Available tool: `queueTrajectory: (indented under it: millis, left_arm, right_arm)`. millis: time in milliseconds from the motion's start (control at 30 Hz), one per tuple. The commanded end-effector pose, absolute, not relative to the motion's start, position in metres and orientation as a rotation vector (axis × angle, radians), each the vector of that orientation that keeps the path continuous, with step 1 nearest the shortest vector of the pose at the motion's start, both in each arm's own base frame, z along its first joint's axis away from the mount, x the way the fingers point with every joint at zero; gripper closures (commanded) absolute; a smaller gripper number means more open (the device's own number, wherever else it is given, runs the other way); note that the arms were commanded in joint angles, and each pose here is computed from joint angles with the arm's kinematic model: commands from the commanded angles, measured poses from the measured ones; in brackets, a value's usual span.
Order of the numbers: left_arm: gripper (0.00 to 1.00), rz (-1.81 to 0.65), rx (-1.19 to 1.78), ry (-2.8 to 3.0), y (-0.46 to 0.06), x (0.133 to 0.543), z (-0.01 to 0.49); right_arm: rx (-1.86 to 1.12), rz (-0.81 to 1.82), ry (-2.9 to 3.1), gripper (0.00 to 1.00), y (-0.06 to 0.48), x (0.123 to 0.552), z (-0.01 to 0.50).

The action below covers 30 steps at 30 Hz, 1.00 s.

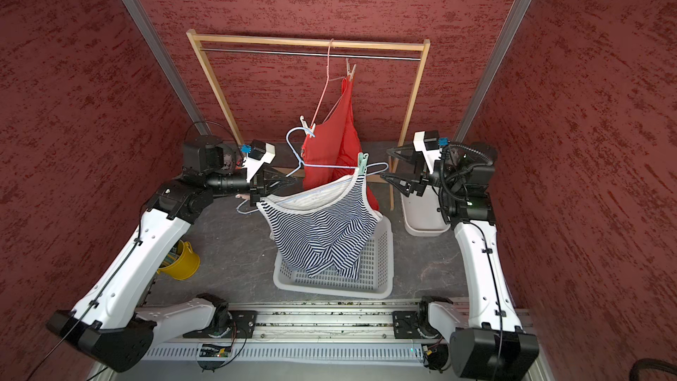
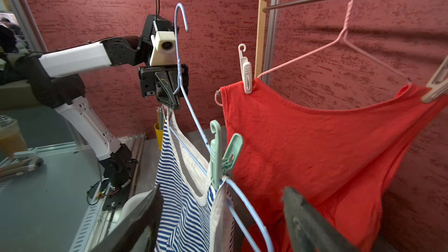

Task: Remove the clothespins securing tank tops to the hanger
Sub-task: Place the tank top in the basket, then remove the clothespin from the hanger.

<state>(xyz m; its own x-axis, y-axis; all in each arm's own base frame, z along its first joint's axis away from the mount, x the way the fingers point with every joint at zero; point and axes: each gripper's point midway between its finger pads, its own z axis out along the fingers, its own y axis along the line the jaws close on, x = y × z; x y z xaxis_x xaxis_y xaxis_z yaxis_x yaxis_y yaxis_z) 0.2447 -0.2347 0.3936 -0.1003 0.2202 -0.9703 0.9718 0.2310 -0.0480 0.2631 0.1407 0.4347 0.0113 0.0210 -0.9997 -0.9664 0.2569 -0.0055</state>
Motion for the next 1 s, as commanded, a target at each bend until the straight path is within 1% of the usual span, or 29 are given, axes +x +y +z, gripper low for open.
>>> queueTrajectory:
  millis: [0,133,233,333,600,800,967]
  left_arm:
    - [1.0,-0.996,1.22,1.46,-0.246,0.244,0.402]
    - [1.0,-0.925,1.28,1.483,-0.263,0.25,0.388]
    - [1.0,-0.923,1.296,1.454,-0.268,0.254,0.39]
    - [1.0,-0.898,1.313,1.419,-0.269,0.258,0.395]
    - [1.0,-0.844,1.388,1.284,-0.262,0.257,0.396]
    - [1.0,-0.875,1.384,1.295,-0.261,0.26,0.4]
    - [1.0,-0.883,1.392,1.281,-0.261,0.254,0.398]
  right_arm:
    - [-1.182,1.013,1.177,0.18,0.142,0.232,0.458]
    - [-1.169,1.023,1.195,0.18,0.139,0.241,0.455]
    - [-1.158,1.05,1.223,0.2,0.136,0.246,0.449]
    - [-1.13,1.059,1.247,0.21,0.134,0.248,0.443]
    - [-1.096,1.083,1.284,0.17,0.13,0.25,0.438]
    - [-1.052,1.092,1.304,0.17,0.129,0.259,0.433]
    - [-1.056,1.089,1.293,0.16,0.133,0.255,0.433]
